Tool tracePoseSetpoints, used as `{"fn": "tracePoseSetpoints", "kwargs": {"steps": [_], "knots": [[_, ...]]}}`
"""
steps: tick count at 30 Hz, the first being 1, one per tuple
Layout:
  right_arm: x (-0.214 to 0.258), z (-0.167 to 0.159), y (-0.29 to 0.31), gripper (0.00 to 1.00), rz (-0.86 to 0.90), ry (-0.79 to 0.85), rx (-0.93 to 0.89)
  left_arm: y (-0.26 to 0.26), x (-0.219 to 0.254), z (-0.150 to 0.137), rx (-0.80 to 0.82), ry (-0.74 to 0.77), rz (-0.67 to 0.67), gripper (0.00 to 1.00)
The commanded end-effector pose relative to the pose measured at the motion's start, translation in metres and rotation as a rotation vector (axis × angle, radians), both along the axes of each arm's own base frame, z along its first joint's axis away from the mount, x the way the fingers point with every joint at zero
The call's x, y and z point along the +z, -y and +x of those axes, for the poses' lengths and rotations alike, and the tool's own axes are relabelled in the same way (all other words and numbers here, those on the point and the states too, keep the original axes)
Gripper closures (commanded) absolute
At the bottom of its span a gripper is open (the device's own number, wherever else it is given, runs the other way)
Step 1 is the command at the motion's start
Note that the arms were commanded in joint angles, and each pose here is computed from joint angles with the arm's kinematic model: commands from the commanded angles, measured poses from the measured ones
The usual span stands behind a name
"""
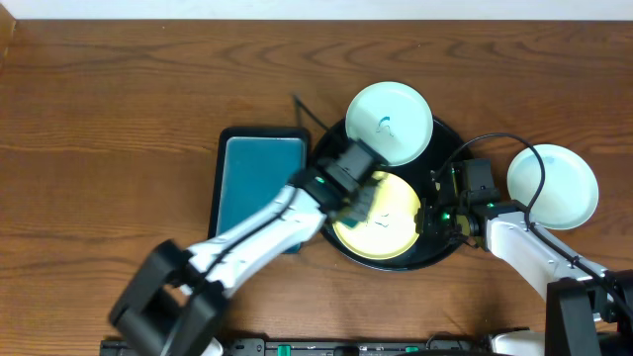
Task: Clean dirty plates on tray and stack at the side
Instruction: 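Dip the sponge into the blue water tray with left gripper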
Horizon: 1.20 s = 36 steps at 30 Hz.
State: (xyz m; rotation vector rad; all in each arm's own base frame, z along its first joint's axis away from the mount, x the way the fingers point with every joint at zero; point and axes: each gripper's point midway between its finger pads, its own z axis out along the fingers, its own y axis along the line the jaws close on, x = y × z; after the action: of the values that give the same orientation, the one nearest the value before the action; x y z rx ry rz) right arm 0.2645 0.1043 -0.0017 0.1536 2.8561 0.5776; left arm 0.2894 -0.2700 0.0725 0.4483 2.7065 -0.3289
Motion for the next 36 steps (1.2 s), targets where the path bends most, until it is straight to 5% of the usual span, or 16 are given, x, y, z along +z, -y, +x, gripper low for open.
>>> {"fn": "tracePoseSetpoints", "kwargs": {"steps": [1,12,36], "knots": [[-0.018,-0.023,0.006,0.99,-0.051,-0.083,0.003,-0.058,0.031,0.035,0.167,0.103,0.057,0.92],[-0.018,-0.023,0.006,0.99,-0.051,-0.083,0.003,-0.186,0.017,0.07,0.511,0.006,0.109,0.92],[-0.019,-0.025,0.007,0.99,-0.053,-0.094,0.003,-0.195,-0.094,0.049,0.499,-0.316,0.175,0.92]]}}
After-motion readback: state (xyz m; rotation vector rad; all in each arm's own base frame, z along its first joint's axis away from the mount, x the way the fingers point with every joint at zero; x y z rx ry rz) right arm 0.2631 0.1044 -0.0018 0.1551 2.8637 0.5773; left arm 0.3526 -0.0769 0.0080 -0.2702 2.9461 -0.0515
